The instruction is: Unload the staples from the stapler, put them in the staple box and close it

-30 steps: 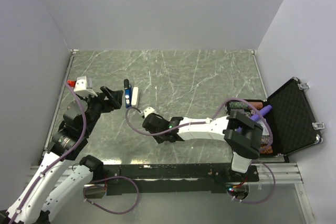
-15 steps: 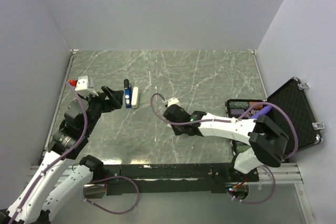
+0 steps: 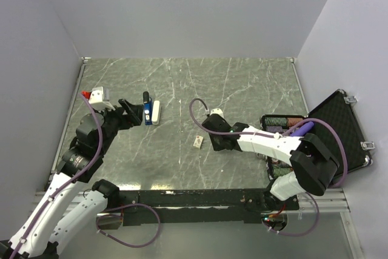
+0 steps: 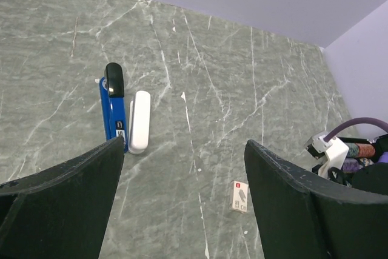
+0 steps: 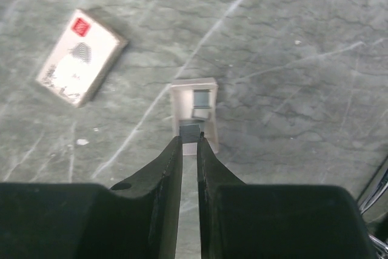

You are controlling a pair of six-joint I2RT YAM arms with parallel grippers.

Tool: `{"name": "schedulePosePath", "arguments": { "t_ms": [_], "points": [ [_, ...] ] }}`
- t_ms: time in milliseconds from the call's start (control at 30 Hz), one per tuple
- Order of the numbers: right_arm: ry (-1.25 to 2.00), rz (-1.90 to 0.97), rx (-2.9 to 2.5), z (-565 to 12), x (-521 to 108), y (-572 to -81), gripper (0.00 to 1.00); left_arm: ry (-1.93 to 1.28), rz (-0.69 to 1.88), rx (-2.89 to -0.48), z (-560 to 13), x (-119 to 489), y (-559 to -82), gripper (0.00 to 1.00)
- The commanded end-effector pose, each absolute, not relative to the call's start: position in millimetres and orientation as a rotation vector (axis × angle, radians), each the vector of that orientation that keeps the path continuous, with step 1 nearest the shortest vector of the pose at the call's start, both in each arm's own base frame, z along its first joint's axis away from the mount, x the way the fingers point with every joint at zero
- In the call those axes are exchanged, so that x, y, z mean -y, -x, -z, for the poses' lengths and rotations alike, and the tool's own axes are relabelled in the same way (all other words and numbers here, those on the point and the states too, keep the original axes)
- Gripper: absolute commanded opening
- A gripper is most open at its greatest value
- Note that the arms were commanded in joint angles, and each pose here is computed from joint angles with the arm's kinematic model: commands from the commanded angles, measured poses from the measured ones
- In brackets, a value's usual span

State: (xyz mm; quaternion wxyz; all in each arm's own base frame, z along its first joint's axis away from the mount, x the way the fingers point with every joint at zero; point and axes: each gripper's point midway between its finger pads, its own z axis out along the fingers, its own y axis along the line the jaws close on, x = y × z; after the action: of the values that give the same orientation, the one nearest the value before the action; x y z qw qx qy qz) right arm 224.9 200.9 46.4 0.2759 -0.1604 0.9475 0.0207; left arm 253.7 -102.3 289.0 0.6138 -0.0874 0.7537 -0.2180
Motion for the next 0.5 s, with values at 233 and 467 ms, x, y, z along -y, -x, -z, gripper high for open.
{"name": "schedulePosePath", "arguments": {
  "t_ms": [233, 467],
  "points": [
    [0.370, -0.089, -2.548, -48.3, -195.7, -233.0, 0.18, 0.203, 0.533, -1.698, -299.9, 105.7, -258.4, 0.85],
    [0.378, -0.105, -2.561, -43.0, -199.4, -232.1, 0.18, 0.205, 0.533, -1.699, -299.5, 105.6, -258.4, 0.85]
  ]
}}
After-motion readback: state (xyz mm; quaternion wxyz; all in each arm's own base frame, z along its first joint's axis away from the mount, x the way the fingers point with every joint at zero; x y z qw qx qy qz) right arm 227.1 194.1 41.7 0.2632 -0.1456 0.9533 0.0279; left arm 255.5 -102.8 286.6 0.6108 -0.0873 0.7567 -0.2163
